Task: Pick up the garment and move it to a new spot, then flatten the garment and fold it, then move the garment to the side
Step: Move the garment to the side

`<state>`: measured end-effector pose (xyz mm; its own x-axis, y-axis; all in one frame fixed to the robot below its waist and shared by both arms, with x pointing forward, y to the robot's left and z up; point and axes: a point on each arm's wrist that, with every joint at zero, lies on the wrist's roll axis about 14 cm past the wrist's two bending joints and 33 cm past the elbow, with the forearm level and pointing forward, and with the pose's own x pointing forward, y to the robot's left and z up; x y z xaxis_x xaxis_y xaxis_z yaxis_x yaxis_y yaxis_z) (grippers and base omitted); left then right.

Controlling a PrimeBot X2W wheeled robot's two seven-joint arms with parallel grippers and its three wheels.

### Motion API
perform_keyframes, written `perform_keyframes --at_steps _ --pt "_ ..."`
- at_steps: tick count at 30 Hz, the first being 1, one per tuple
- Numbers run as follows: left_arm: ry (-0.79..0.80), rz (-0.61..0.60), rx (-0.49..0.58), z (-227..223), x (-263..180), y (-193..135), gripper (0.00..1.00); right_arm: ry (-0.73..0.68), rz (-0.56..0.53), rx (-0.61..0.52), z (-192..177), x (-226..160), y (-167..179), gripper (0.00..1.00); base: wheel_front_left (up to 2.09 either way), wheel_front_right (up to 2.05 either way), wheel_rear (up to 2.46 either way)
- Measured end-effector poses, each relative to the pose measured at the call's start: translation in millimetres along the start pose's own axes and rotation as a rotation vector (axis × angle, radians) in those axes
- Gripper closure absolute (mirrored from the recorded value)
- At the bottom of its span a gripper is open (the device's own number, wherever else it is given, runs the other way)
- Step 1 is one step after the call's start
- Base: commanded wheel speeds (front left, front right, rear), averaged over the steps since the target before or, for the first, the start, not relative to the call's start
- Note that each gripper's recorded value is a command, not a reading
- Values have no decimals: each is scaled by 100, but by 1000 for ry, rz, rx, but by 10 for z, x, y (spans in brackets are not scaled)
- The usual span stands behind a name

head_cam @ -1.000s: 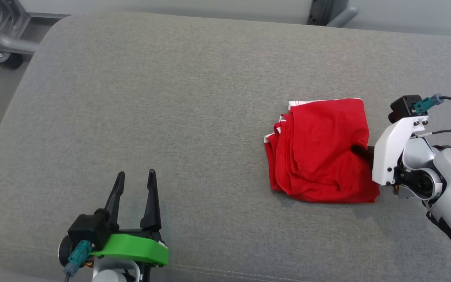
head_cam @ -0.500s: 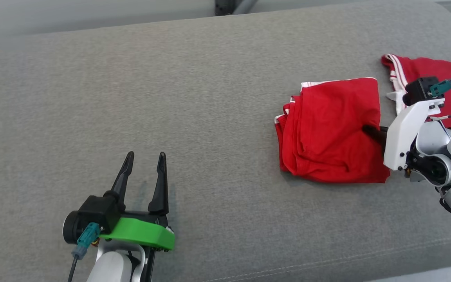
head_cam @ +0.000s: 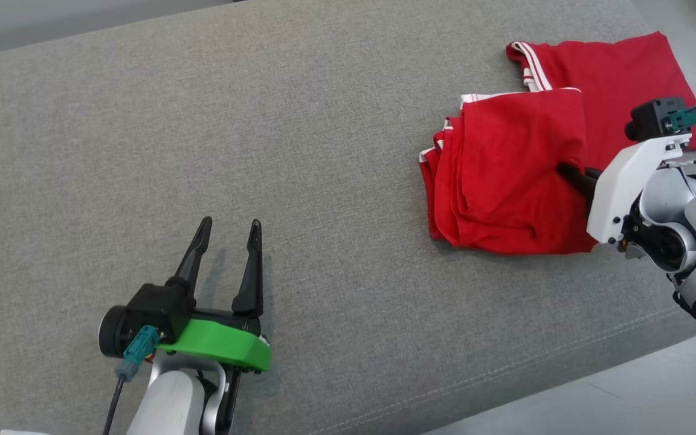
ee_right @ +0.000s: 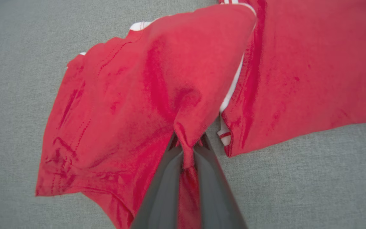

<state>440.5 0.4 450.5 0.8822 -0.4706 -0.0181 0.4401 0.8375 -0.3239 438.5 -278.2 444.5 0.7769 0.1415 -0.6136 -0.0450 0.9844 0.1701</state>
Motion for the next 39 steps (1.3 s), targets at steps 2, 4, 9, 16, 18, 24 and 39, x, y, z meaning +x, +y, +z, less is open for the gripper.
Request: perform_keyframes --at_steps 2,4,9,16,18,24,39 --pt "-4 6 3 20 -11 17 0 -23 -3 -15 70 5 1 100 0 0 0" --pt "-10 14 6 48 -36 37 0 -51 -9 -44 179 5 1 100 0 0 0" --pt "-17 42 12 98 -145 97 0 -106 -19 -91 456 15 27 100 0 0 0" --pt "-29 78 23 161 -277 177 0 -117 -69 -163 748 -5 -86 100 0 0 0" --pt "-35 89 26 186 -302 205 0 -110 -91 -188 811 -30 -155 100 0 0 0" --pt "-37 111 27 194 -355 268 0 -92 -158 -236 970 -99 -385 100 0 0 0" --pt "5 142 55 20 -284 536 0 19 -318 -269 851 145 -1029 100 0 0 0"
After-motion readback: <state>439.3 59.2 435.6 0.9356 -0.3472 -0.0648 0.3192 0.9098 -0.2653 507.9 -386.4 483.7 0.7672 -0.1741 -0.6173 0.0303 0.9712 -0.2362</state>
